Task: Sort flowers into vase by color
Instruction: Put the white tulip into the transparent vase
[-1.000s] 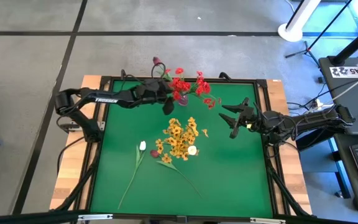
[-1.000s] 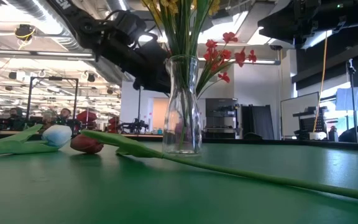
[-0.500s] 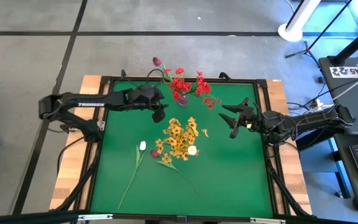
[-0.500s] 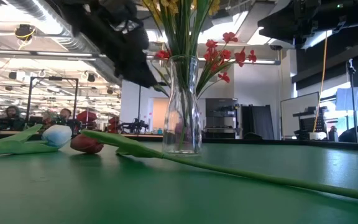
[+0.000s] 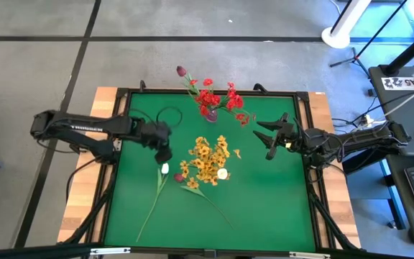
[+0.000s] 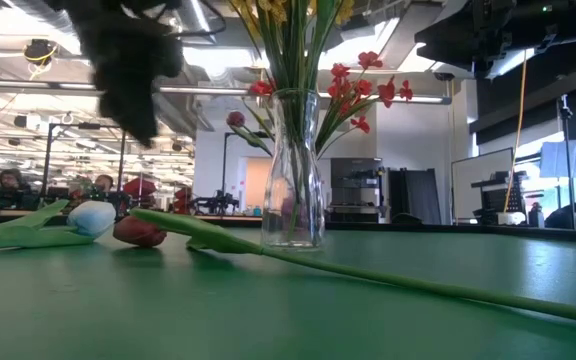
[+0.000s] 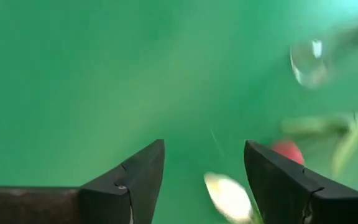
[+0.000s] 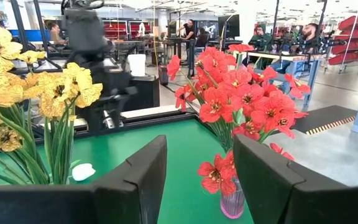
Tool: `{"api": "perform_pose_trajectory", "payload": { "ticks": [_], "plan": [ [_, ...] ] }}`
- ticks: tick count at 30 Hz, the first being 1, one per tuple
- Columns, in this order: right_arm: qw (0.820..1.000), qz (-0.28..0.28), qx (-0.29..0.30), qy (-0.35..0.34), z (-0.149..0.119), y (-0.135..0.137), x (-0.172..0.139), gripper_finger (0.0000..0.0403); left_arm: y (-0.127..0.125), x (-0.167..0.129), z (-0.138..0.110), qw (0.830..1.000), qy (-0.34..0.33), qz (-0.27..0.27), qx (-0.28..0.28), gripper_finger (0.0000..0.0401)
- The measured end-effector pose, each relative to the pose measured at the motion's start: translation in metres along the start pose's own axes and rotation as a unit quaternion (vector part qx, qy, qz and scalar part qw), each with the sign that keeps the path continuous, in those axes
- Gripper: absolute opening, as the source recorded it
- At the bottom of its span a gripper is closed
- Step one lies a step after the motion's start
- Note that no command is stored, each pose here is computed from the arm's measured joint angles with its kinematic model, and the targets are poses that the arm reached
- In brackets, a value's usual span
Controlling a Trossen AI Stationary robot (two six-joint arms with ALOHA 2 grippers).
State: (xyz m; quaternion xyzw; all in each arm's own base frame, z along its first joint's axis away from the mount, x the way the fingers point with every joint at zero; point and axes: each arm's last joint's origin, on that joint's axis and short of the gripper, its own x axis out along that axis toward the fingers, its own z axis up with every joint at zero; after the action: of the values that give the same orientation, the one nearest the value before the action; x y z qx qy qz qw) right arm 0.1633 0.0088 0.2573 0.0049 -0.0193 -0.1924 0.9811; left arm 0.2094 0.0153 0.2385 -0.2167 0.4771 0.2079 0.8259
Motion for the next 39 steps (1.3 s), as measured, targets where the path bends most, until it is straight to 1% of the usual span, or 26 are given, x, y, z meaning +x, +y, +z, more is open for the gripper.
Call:
{"api": "perform_pose_trajectory", "payload": {
  "ticks": [5,9,10,13,15,21,26,34,39],
  "plan": [
    [1.0,0.0,0.0,0.0,0.0,0.0,0.0,0.0182,-0.026,-0.004,-0.029,0.996,0.078,-0.031,-0.034,0.0213],
    [1.0,0.0,0.0,0.0,0.0,0.0,0.0,0.0182,-0.047,-0.011,-0.047,0.991,0.098,-0.054,-0.07,0.0213],
    [1.0,0.0,0.0,0.0,0.0,0.0,0.0,0.0182,-0.051,-0.012,-0.052,0.99,0.099,-0.052,-0.083,0.0213],
    [1.0,0.0,0.004,-0.001,0.0,0.0,0.0,0.0182,-0.06,-0.014,-0.063,0.983,0.094,-0.036,-0.156,0.0213],
    [1.0,0.0,0.014,-0.001,0.0,0.0,0.0,0.0182,-0.066,-0.015,-0.072,0.977,0.094,-0.032,-0.187,0.0213],
    [1.0,0.0,0.017,0.0,0.0,0.0,0.0,0.0182,-0.085,-0.011,-0.098,0.97,0.083,-0.007,-0.228,0.0213],
    [1.0,0.001,0.018,0.0,0.0,0.0,0.0,0.0182,-0.098,0.005,-0.117,0.967,0.099,0.032,-0.232,0.0213],
    [1.0,0.001,0.025,0.0,0.0,0.0,0.0,0.0182,-0.116,0.036,-0.134,0.964,0.114,0.054,-0.233,0.0213],
    [1.0,0.001,0.025,0.001,0.0,0.0,0.0,0.0182,-0.122,0.054,-0.141,0.961,0.144,0.069,-0.228,0.0213]
  ]
}}
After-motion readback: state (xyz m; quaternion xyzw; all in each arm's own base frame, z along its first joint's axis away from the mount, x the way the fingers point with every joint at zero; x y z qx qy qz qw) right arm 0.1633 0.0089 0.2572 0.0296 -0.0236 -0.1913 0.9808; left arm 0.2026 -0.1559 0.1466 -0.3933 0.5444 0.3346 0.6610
